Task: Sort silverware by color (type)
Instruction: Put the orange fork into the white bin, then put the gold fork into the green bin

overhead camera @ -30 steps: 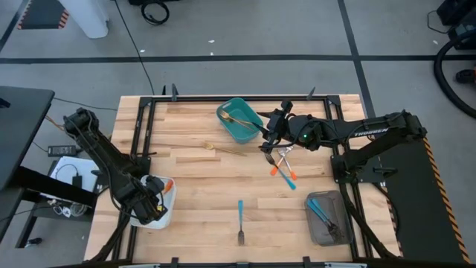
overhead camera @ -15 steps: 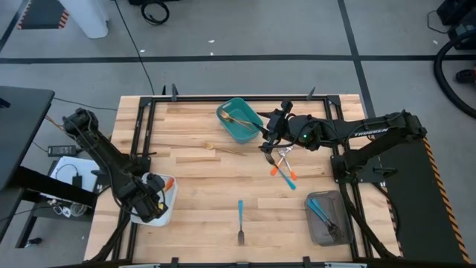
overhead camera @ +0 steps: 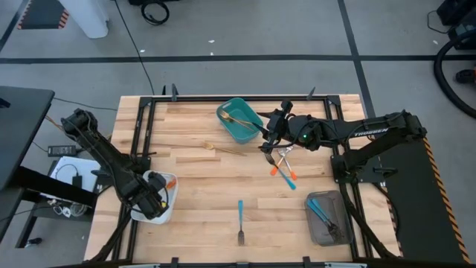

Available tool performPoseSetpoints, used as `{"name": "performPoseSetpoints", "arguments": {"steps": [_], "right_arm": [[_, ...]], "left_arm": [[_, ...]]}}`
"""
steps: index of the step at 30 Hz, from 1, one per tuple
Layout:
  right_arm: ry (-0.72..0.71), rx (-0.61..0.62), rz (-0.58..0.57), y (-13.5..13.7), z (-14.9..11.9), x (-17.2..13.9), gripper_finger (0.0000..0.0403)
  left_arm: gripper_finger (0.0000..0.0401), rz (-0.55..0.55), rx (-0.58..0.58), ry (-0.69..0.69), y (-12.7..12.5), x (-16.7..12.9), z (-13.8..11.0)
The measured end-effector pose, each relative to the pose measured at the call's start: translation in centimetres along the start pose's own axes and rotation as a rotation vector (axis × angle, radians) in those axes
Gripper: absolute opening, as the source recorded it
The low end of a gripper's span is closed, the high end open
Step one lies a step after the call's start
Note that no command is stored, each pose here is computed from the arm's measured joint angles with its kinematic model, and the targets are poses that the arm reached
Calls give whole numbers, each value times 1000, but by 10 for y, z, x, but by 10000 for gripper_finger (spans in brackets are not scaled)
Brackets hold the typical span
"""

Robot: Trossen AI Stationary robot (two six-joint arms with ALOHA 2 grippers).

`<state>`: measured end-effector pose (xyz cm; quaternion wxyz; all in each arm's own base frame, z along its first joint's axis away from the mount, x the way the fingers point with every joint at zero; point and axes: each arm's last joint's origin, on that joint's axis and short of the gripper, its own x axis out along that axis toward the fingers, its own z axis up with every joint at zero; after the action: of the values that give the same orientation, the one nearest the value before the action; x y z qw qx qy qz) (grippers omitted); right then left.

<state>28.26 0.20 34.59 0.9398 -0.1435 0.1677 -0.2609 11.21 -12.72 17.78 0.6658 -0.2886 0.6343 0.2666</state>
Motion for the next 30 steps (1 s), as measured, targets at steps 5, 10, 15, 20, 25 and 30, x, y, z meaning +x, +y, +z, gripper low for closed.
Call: {"name": "performPoseSetpoints", "arguments": {"steps": [5,10,15,20,25,30], "right_arm": [[0,0,0,0,0,0,173],[0,0,1,0,0,0,173],[0,0,1,0,0,0,173],[-1,0,6,0,0,0,173],[-1,0,7,0,0,0,173],[1,-2,8,0,0,0,173]], "left_arm": [[153,-28,-8,40,2,-7,-1],[161,-54,-31,11,7,-22,1],[161,-64,-33,-27,8,-36,3],[162,-48,-8,-40,8,-53,8],[162,-16,25,-76,9,-79,18],[162,-23,48,-122,9,-95,28]]}}
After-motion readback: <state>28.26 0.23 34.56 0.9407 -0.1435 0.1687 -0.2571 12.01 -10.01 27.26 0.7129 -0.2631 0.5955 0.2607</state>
